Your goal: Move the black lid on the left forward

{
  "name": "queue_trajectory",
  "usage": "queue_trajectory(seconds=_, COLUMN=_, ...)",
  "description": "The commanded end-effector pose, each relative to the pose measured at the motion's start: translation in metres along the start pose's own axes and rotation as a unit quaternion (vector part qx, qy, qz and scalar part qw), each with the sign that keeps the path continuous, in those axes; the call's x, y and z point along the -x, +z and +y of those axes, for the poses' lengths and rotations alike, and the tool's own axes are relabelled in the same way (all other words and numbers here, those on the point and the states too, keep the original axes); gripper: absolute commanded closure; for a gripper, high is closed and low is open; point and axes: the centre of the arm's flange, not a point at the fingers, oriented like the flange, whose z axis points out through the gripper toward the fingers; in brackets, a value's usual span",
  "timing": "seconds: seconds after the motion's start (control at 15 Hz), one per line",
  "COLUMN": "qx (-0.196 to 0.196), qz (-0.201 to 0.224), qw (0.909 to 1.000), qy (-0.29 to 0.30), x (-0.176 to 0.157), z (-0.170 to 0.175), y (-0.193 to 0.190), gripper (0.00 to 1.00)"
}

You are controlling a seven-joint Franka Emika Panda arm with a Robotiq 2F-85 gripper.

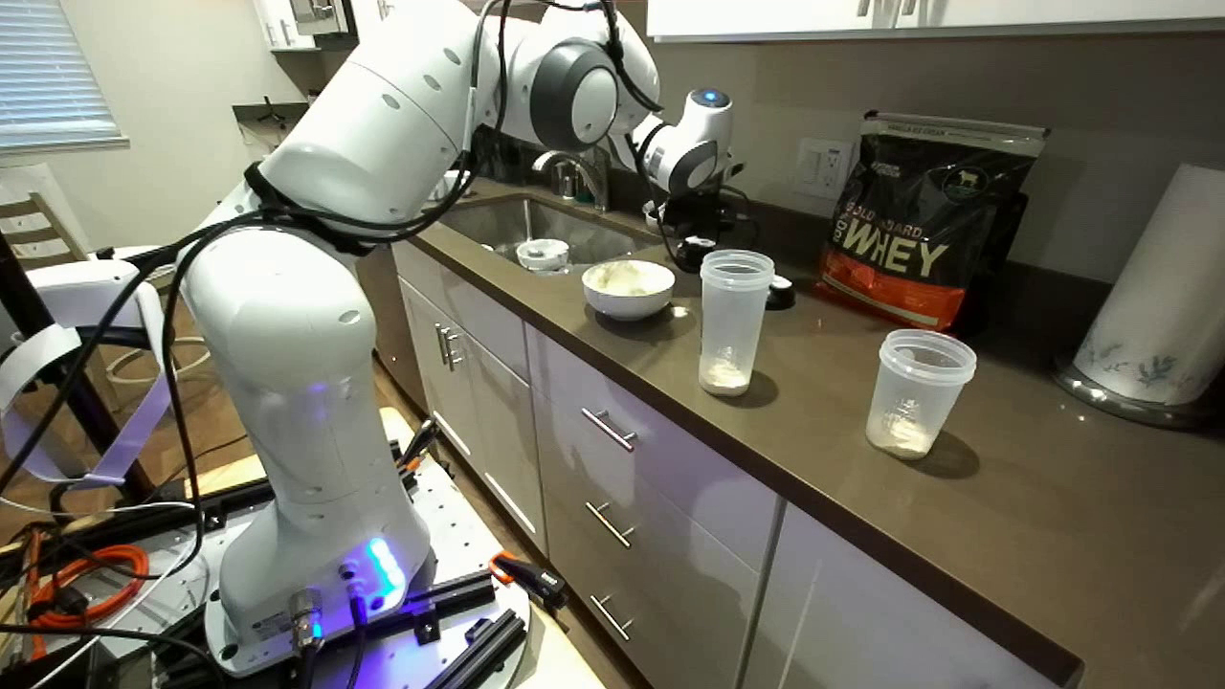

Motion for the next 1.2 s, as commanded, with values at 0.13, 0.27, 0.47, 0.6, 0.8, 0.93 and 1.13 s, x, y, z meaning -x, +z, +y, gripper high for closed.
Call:
queue_trajectory(seconds=0.13, qx=0.01, qz=0.017, qw=0.9997, qy=-0.014, x=-0.006, z=-0.001, y=-0.003, gripper=0.0)
queue_trajectory(seconds=0.27, qx=0.01, qz=0.016, qw=0.9997, qy=-0.015, x=-0.006, z=-0.001, y=-0.001, gripper=0.0)
queue_trajectory(seconds=0.47, qx=0.011, qz=0.014, qw=0.9997, qy=-0.018, x=-0.002, z=-0.002, y=0.007, gripper=0.0)
queue_trajectory(seconds=0.6, qx=0.011, qz=0.015, qw=0.9996, qy=-0.019, x=-0.003, z=0.003, y=0.012, gripper=0.0)
queue_trajectory(seconds=0.8, qx=0.008, qz=0.013, qw=0.9997, qy=-0.021, x=0.002, z=-0.012, y=0.018, gripper=0.0)
queue_trajectory(seconds=0.93, qx=0.002, qz=0.005, qw=0.9996, qy=-0.029, x=0.001, z=-0.019, y=0.015, gripper=0.0)
queue_trajectory(seconds=1.13, qx=-0.007, qz=-0.005, qw=0.9995, qy=-0.031, x=0.002, z=-0.028, y=0.013, gripper=0.0)
